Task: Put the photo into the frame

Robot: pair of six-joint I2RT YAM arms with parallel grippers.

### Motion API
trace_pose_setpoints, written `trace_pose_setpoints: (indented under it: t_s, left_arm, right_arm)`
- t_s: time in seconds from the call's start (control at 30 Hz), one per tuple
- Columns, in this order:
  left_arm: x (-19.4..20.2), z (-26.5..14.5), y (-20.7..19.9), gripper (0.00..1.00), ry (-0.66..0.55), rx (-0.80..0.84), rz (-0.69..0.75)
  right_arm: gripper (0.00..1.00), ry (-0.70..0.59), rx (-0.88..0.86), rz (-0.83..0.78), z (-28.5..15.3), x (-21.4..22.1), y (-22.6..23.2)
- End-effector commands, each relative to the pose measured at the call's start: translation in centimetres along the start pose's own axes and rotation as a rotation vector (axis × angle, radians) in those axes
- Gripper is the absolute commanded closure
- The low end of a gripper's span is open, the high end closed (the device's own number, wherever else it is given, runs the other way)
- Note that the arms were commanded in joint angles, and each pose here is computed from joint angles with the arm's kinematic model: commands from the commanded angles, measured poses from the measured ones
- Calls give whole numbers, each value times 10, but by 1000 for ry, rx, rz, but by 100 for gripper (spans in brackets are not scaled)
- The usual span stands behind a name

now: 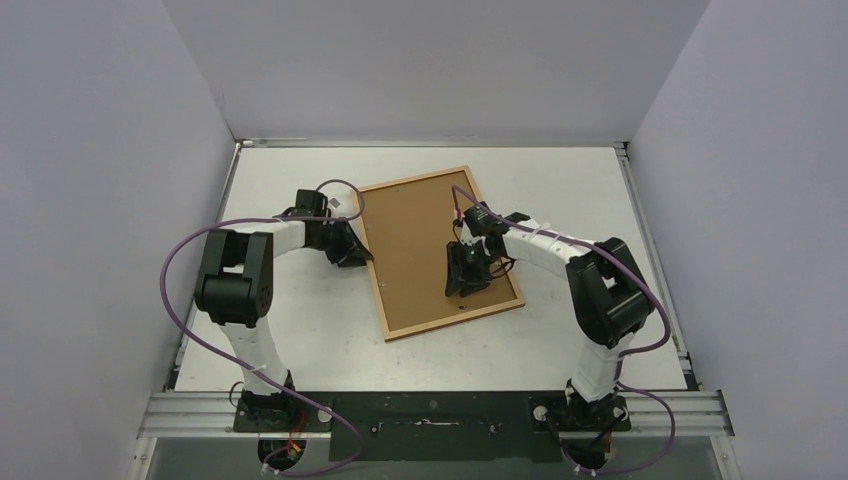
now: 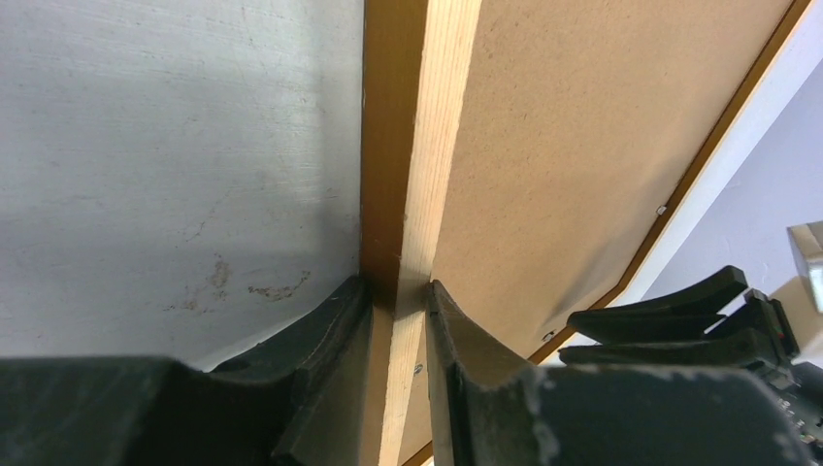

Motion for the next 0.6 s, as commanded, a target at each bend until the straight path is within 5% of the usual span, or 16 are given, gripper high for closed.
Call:
trace_pose_setpoints:
  t_s: [0.0,0.57]
  left_arm:
    - [5,8,31,78,3,-113,-13]
    - [7,13,34,79,32,-111,-17]
  right_arm:
    - [62,4,-13,30,10,5,0]
    - [65,86,-24,37,15,38,0]
Point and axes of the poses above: each gripper's point midway between its finger pads, its own z axis out along the fingers, its own y axis along the line the jaws close on, x = y × z, the point moved 2 cm from there along -z, back along the fingers, and after that the axes turned 15 degrees about -z, right-handed, at the moved point
